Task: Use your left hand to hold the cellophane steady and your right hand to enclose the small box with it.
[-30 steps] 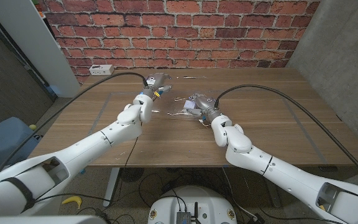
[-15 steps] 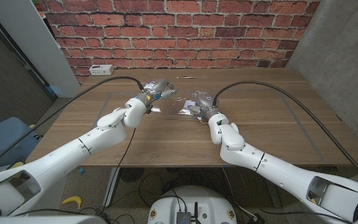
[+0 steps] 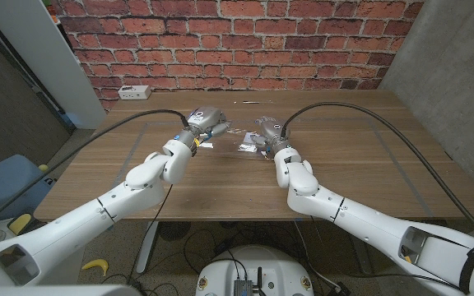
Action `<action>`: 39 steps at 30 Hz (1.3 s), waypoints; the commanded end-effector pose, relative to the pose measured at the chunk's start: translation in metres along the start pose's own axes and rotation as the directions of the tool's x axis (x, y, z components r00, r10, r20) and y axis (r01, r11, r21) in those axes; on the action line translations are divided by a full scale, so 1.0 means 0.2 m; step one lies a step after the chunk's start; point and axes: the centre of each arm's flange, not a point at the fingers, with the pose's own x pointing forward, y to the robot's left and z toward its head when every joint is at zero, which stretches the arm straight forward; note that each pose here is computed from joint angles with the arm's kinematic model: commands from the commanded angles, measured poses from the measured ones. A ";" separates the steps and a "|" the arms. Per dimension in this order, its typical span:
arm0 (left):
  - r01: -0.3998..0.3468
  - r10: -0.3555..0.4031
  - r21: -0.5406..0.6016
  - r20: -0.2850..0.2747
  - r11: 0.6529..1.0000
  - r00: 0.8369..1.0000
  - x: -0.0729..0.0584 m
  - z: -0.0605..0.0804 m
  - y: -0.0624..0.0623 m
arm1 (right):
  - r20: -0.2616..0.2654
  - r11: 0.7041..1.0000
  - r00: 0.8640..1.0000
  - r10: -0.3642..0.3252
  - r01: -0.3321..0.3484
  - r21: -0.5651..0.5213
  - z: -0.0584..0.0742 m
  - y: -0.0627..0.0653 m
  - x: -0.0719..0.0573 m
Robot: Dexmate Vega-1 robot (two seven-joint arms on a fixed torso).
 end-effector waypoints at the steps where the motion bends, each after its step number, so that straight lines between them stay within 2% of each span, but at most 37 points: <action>1: 0.164 -0.154 0.058 -0.147 0.985 0.977 -0.02 -0.07 -0.04 | -0.014 1.000 0.999 -0.030 0.030 -0.007 0.00 -0.03 0.01; 7: 0.307 -0.301 0.010 -0.177 0.952 0.937 0.03 -0.12 -0.10 | -0.011 0.999 0.999 -0.049 0.049 -0.005 -0.01 -0.05 -0.02; 13: 0.376 -0.366 0.015 -0.199 0.926 0.909 0.06 -0.14 -0.16 | -0.010 0.997 0.997 -0.074 0.074 0.005 -0.02 -0.07 -0.05; 21: 0.401 -0.386 0.032 -0.213 0.916 0.898 0.09 -0.17 -0.21 | -0.002 0.991 0.992 -0.129 0.129 0.033 -0.03 -0.13 -0.11; 27: 0.449 -0.432 0.040 -0.214 0.892 0.876 0.11 -0.18 -0.27 | -0.007 0.980 0.984 -0.181 0.181 0.082 -0.07 -0.17 -0.18; 31: 0.467 -0.451 0.040 -0.203 0.883 0.869 0.12 -0.17 -0.29 | 0.000 0.971 0.977 -0.213 0.212 0.109 -0.09 -0.18 -0.22; 35: 0.470 -0.453 0.046 -0.195 0.882 0.870 0.13 -0.16 -0.29 | 0.009 0.974 0.980 -0.196 0.194 0.120 -0.12 -0.18 -0.25; 39: 0.476 -0.458 0.052 -0.197 0.878 0.867 0.13 -0.16 -0.29 | 0.042 0.983 0.989 -0.145 0.139 0.122 -0.16 -0.18 -0.29</action>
